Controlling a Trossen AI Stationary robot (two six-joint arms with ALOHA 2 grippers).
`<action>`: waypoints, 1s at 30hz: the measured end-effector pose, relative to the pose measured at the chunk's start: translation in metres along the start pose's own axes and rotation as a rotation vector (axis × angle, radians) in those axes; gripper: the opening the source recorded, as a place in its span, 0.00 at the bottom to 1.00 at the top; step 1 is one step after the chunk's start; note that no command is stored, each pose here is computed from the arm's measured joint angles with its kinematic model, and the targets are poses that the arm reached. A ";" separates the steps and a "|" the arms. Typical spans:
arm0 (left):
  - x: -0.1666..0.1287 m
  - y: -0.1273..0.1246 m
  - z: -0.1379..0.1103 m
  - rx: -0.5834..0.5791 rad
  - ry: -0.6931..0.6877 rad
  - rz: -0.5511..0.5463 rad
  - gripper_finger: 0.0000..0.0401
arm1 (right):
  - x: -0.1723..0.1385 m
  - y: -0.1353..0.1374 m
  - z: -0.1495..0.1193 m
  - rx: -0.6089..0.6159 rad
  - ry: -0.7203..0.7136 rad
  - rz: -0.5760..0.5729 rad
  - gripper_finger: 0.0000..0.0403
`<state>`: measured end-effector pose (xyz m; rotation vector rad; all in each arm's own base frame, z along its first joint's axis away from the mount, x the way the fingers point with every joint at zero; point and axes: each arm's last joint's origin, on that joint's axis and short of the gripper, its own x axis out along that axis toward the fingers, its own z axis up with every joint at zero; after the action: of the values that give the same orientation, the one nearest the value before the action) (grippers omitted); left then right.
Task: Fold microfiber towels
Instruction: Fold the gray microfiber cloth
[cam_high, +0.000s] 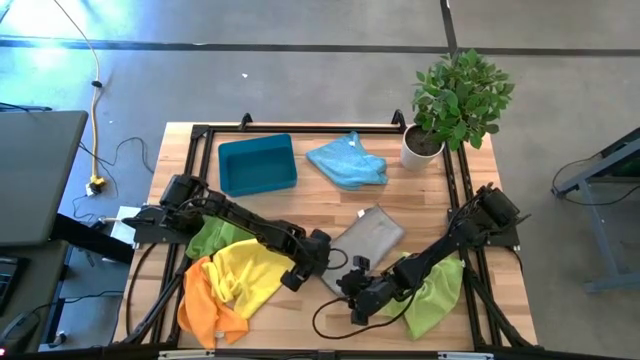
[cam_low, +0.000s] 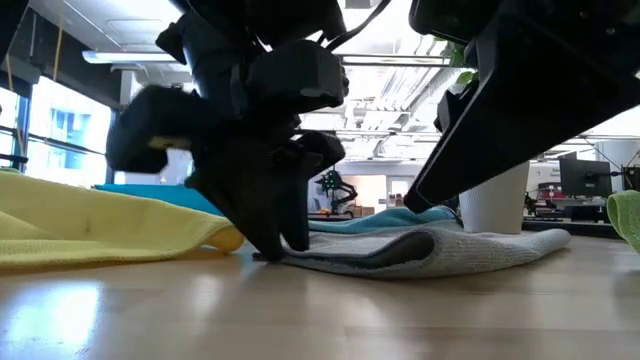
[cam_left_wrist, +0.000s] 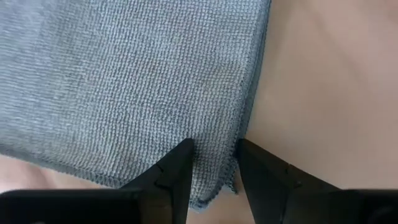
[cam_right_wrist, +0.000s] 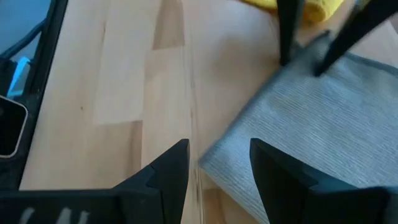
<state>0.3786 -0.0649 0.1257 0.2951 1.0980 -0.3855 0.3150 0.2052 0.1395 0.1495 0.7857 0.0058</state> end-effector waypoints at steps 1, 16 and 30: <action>0.000 -0.002 0.000 -0.030 -0.003 -0.012 0.30 | 0.000 0.000 0.000 0.000 0.004 0.006 0.40; 0.005 -0.042 0.017 -0.430 -0.075 -0.042 0.30 | -0.006 0.017 -0.006 0.038 0.008 0.111 0.40; 0.016 -0.044 0.024 -0.527 -0.151 -0.045 0.30 | 0.008 0.024 -0.025 0.002 0.049 0.106 0.40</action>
<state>0.3846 -0.1168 0.1193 -0.2224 1.0183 -0.1441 0.3039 0.2328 0.1195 0.1931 0.8263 0.1095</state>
